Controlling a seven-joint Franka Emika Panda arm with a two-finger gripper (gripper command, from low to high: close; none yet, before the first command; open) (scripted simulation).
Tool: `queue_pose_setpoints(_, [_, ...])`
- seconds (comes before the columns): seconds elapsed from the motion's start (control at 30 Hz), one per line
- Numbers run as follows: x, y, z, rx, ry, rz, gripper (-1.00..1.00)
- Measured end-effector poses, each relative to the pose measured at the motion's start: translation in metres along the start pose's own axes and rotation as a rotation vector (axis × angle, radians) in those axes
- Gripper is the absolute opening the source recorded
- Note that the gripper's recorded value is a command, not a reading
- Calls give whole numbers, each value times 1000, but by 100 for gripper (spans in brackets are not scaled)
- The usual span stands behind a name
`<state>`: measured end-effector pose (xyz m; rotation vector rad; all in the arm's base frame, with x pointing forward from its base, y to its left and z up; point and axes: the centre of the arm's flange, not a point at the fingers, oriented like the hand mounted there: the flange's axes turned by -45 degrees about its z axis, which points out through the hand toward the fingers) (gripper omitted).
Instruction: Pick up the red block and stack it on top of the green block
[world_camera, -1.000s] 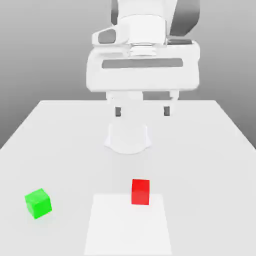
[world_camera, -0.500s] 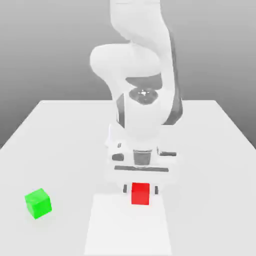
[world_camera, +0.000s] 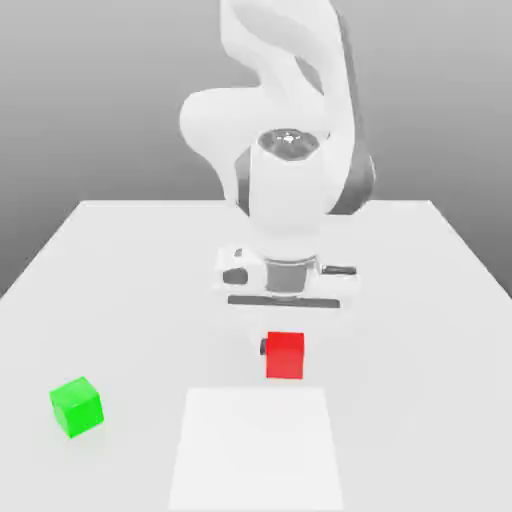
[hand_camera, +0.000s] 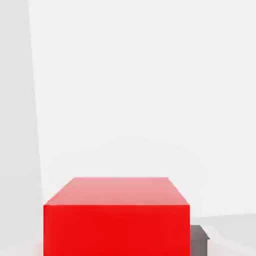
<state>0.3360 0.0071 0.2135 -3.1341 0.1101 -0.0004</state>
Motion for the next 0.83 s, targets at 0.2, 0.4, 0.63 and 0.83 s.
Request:
queue_pose_setpoints(0.2, [34,95,-14,8,2,2,-100])
queue_pose_setpoints(0.4, [34,215,-28,1,2,20,-100])
queue_pose_setpoints(0.63, [32,254,18,-4,0,-11,-100])
queue_pose_setpoints(0.83, [31,254,26,-4,0,-12,100])
